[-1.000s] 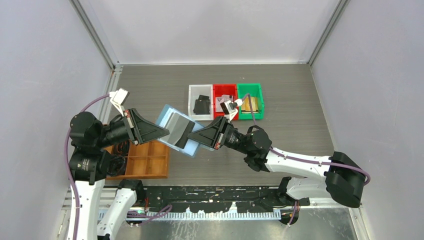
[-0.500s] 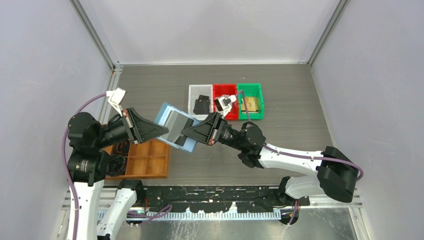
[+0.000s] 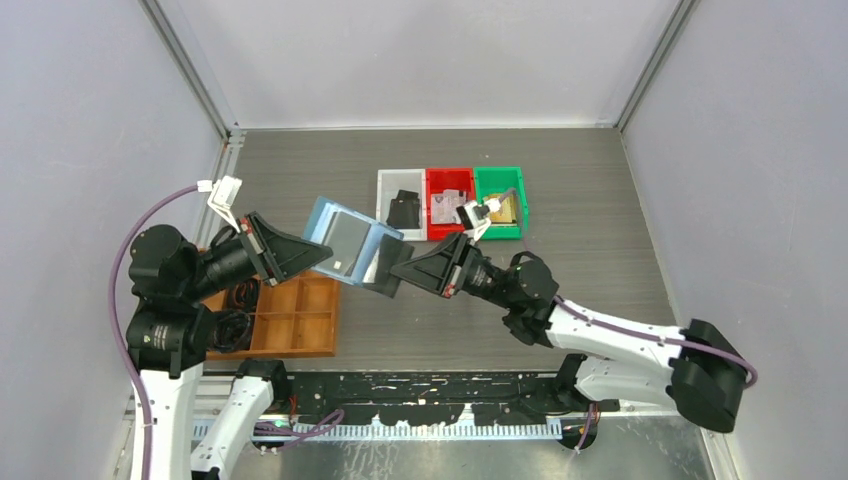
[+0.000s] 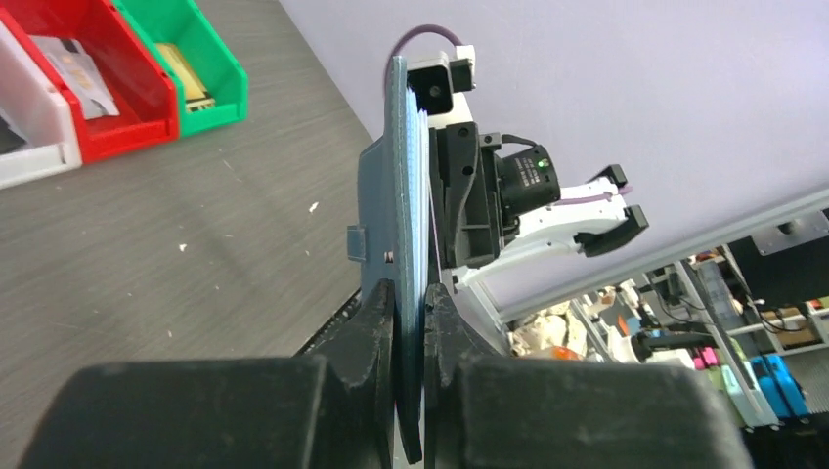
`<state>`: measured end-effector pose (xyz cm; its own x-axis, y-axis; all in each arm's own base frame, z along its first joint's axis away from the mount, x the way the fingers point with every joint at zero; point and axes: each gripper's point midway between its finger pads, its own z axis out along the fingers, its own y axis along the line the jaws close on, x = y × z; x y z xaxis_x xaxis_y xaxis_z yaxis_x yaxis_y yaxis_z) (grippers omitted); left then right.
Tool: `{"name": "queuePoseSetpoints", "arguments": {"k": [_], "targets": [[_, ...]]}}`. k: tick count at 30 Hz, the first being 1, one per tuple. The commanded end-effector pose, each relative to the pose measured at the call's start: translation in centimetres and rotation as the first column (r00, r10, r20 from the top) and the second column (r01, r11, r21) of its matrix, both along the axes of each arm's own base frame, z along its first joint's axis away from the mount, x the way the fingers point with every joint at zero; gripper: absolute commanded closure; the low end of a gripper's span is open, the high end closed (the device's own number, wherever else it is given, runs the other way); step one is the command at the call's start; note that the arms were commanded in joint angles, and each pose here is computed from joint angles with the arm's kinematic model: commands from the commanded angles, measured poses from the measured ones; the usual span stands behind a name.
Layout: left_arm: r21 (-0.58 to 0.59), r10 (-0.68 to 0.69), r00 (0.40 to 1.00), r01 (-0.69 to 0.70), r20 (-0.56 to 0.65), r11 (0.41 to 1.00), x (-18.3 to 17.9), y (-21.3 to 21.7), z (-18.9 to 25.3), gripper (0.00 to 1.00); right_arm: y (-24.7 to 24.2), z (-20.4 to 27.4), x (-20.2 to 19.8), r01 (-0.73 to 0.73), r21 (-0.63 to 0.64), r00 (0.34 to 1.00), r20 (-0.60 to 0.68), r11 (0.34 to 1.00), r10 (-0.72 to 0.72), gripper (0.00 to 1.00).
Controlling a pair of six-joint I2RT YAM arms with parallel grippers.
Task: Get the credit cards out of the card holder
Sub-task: Remove the credit card from the card holder, then place the credit card in the storage box.
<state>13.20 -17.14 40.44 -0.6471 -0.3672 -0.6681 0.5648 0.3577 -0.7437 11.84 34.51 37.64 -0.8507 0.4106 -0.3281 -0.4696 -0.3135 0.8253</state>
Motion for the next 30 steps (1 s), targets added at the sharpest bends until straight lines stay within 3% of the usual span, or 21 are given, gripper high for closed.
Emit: {"name": "queuePoseSetpoints", "arguments": {"k": [1,4,7,12,18,23,30], "targets": [[0.072,0.063,0.988,-0.074,0.144,0.995,0.7,0.8,0.9,1.0,-2.9,-0.2,0.5,0.035,-0.049,0.999,0.032,0.998,-0.034,0.99],[0.132,0.056,0.981,-0.082,0.188,0.988,0.7,1.1,0.0,1.0,-5.6,-0.6,2.2,0.12,-0.172,0.993,0.044,0.978,-0.114,0.99],[0.175,0.02,0.975,-0.06,0.222,0.983,0.2,1.1,-0.8,1.0,-7.6,-2.3,5.4,0.243,-0.35,0.97,0.06,0.905,-0.237,1.0],[0.218,-0.052,0.971,0.0,0.235,0.976,-0.9,0.9,-1.7,1.0,-8.5,-5.1,12.7,0.268,-0.599,0.948,0.023,0.755,-0.318,1.0],[0.282,-0.105,0.967,0.036,0.232,0.959,-2.7,1.1,-2.4,1.0,-6.5,-9.8,20.9,0.246,-0.804,0.952,0.093,0.541,-0.293,0.99],[0.283,-0.125,0.963,0.055,0.238,0.958,-3.6,1.0,-2.2,1.0,-4.6,-14.0,26.8,0.208,-0.9,0.957,0.108,0.383,-0.268,0.99],[0.282,-0.141,0.963,0.072,0.23,0.957,-3.8,0.9,-2.6,1.0,-0.6,-18.9,30.3,0.185,-0.952,0.97,0.137,0.245,-0.2,0.99]]}}
